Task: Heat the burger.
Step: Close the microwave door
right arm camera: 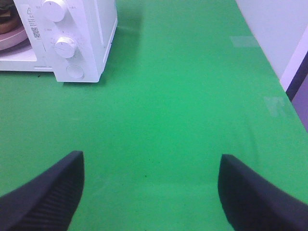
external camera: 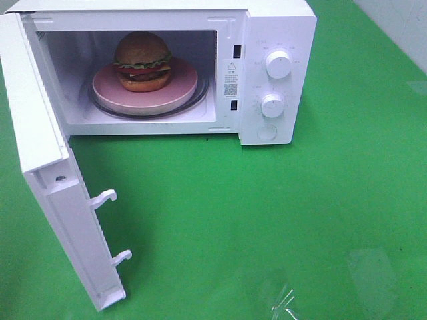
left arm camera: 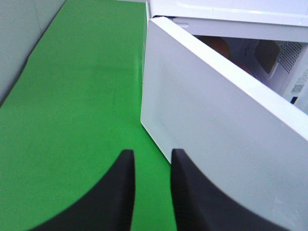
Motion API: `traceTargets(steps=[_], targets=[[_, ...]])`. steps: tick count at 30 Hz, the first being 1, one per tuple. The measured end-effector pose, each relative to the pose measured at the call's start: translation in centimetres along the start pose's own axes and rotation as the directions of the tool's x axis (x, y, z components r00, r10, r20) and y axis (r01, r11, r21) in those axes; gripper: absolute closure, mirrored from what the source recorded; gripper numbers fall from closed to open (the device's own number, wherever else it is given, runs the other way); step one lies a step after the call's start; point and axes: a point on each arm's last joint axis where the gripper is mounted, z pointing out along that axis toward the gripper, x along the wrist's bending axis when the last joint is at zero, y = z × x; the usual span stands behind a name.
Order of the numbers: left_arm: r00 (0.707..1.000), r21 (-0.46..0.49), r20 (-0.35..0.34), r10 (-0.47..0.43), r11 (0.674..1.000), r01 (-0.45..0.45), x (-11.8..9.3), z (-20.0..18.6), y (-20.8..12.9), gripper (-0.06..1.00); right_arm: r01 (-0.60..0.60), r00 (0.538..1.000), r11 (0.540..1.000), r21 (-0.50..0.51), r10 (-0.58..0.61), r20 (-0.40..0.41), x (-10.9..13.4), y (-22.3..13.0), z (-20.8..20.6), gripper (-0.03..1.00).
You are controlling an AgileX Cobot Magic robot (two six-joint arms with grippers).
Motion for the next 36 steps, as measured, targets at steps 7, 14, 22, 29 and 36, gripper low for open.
traceTargets(steps=[7, 14, 22, 29, 36], targets=[[1.0, -0.031, -0.027, 0.008, 0.999, -0.009, 0.4, 2.0, 0.5, 0.94, 0.0, 1.0, 1.0, 0.0, 0.0, 0.0, 0.0, 0.0, 0.0, 0.2], [0.999, -0.05, -0.045, 0.001, 0.999, -0.003, 0.9, 4.7, -0.4, 0.94, 0.0, 1.0, 1.0, 0.0, 0.0, 0.0, 0.0, 0.0, 0.0, 0.2], [0.996, -0.174, -0.086, 0.019, 0.984, -0.034, 1.5, 7.6, -1.9, 0.94, 0.0, 1.0, 1.0, 0.0, 0.0, 0.0, 0.0, 0.0, 0.0, 0.2], [0.993, -0.227, -0.115, 0.016, 0.973, -0.042, 2.0, 9.7, -3.2, 0.94, 0.0, 1.0, 1.0, 0.0, 0.0, 0.0, 0.0, 0.0, 0.0, 0.2], [0.992, -0.224, -0.122, 0.017, 0.974, -0.044, 2.3, 12.0, -3.6, 0.94, 0.0, 1.0, 1.0, 0.0, 0.0, 0.0, 0.0, 0.0, 0.0, 0.2]])
